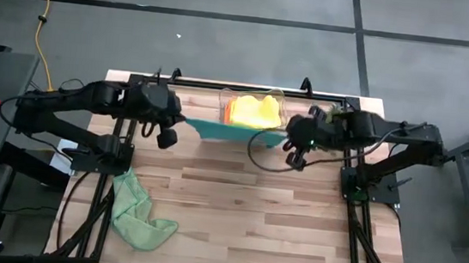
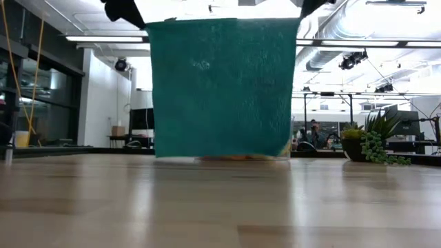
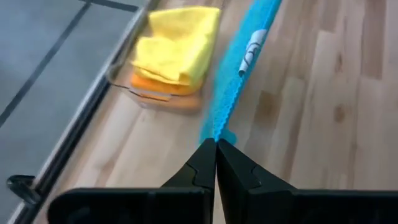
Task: Fold microfiber towels
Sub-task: Fold the blue microfiber towel
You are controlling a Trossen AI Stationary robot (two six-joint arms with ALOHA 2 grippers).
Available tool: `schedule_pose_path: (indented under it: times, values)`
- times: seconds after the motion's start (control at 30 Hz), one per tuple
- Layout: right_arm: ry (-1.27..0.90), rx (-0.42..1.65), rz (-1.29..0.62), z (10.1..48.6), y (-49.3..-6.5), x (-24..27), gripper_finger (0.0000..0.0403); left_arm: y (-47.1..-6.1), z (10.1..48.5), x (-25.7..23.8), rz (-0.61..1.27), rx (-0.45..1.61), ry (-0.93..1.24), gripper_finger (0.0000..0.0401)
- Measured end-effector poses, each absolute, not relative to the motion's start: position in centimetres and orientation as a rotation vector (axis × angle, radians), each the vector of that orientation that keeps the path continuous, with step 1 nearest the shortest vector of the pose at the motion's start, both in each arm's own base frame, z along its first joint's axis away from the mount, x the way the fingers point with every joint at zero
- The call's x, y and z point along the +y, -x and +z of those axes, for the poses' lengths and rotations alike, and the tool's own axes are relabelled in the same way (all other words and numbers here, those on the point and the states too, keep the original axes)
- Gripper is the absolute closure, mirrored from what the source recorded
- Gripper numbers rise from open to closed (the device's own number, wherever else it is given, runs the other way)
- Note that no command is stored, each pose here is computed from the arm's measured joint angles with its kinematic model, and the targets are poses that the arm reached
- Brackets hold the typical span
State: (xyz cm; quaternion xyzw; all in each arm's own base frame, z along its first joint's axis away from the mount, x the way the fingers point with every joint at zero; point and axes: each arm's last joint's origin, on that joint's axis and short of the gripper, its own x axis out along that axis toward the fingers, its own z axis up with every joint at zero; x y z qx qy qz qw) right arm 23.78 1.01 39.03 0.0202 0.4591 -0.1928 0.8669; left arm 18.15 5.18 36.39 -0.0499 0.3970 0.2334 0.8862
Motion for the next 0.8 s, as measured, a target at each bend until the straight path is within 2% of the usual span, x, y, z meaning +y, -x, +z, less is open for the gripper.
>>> schedule_pose_path:
  times: [0.23,0.53,0.8]
  values:
    - [-0.133,1.063,-0.283,34.1,-24.3,4.5,0.0403,-19.8,31.1,1.9,0.385,0.955,0.196,0.0401]
    - [-0.392,1.028,-0.093,26.3,-24.6,10.0,0.0403,-22.5,22.4,-4.2,0.295,0.993,0.484,0.0401]
    - [-0.585,1.011,-0.041,23.2,-23.6,12.5,0.0403,-24.0,17.9,-9.2,0.243,1.071,0.666,0.0401]
